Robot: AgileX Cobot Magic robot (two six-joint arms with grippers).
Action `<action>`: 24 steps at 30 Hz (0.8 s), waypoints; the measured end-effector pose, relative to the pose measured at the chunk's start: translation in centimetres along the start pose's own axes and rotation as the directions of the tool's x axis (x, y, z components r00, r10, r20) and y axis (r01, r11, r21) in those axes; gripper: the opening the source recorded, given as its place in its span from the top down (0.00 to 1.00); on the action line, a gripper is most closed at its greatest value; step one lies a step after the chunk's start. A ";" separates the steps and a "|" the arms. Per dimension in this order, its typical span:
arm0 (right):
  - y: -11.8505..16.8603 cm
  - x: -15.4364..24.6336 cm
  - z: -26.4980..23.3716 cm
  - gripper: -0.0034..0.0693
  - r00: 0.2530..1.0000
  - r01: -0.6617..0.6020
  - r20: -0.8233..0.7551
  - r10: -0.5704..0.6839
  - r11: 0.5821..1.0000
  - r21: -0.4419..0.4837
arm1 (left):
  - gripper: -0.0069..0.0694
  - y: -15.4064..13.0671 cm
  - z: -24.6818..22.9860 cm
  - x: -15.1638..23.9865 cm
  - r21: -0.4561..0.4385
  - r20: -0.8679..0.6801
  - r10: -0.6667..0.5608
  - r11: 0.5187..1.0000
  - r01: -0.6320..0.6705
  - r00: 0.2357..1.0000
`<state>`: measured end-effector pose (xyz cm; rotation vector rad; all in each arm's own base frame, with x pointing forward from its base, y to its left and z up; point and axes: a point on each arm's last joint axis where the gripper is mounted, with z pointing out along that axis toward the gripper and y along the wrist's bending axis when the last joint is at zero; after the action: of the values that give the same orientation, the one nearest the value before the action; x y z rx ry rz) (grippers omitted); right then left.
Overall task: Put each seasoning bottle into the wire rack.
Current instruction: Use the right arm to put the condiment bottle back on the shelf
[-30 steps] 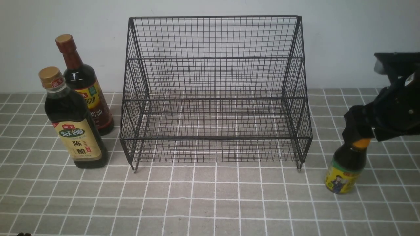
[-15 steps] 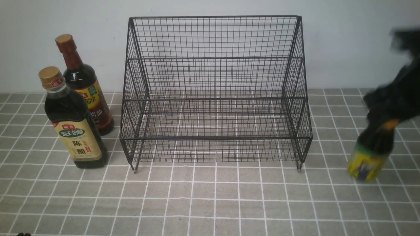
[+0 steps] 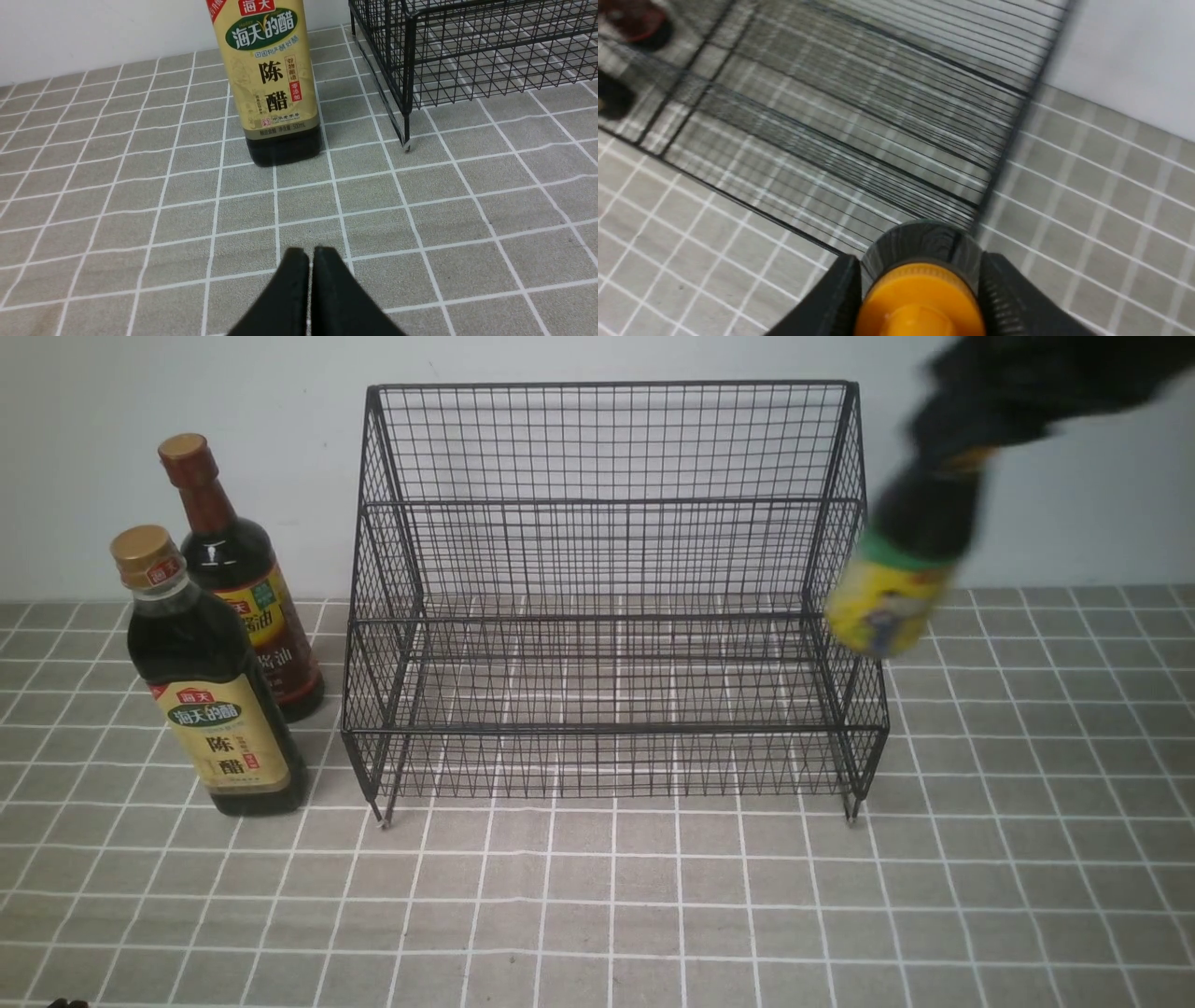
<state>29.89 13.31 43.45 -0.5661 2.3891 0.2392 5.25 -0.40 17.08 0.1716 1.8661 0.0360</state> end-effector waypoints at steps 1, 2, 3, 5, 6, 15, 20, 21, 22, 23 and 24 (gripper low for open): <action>0.6 -0.4 1.7 0.54 0.999 0.018 -0.027 -0.018 1.000 -0.009 | 0.92 0.0 0.0 0.0 0.000 0.000 0.000 1.000 0.000 1.000; 0.9 -0.7 2.7 0.54 0.999 0.028 -0.044 -0.028 1.000 -0.014 | 0.92 0.0 0.0 0.0 0.000 0.000 0.000 1.000 0.000 1.000; 1.1 -0.8 3.5 0.54 0.998 0.034 -0.056 -0.035 0.999 -0.017 | 0.92 0.0 0.0 0.0 0.000 0.000 0.000 1.000 0.000 1.000; 1.4 -1.1 5.4 0.54 0.995 0.040 -0.085 -0.042 0.999 -0.023 | 0.92 0.0 0.0 0.0 0.000 0.000 0.000 1.000 0.000 1.000; 1.4 -1.0 6.4 0.54 0.994 0.040 -0.102 -0.042 0.999 -0.025 | 0.92 0.0 0.0 0.0 0.000 0.000 0.000 1.000 0.000 1.000; 1.3 -0.2 12.7 0.54 0.972 0.017 -0.232 -0.020 1.000 -0.016 | 0.92 0.0 0.0 0.0 0.000 0.000 0.000 1.000 0.000 1.000; 1.2 0.6 15.7 0.54 0.955 0.002 -0.296 -0.005 1.000 -0.012 | 0.92 0.0 0.0 0.0 0.000 0.000 0.000 1.000 0.000 1.000; 1.2 0.6 15.9 0.54 0.955 -0.005 -0.296 0.001 1.000 -0.010 | 0.92 0.0 0.0 0.0 0.000 0.000 0.000 1.000 0.000 1.000; 1.2 0.5 15.8 0.54 0.956 -0.009 -0.292 0.006 1.000 -0.009 | 0.92 0.0 0.0 0.0 0.000 0.000 0.000 1.000 0.000 1.000; 1.2 0.5 15.8 0.54 0.957 -0.009 -0.291 0.006 1.000 -0.009 | 0.92 0.0 0.0 0.0 0.000 0.000 0.000 1.000 0.000 1.000; 1.2 0.5 15.8 0.53 0.957 -0.009 -0.290 0.006 1.000 -0.009 | 0.92 0.0 0.0 0.0 0.000 0.000 0.000 1.000 0.000 1.000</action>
<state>37.95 19.16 31.11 -0.6340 2.6753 0.1819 5.25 -0.40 17.08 0.1716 1.8661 0.0360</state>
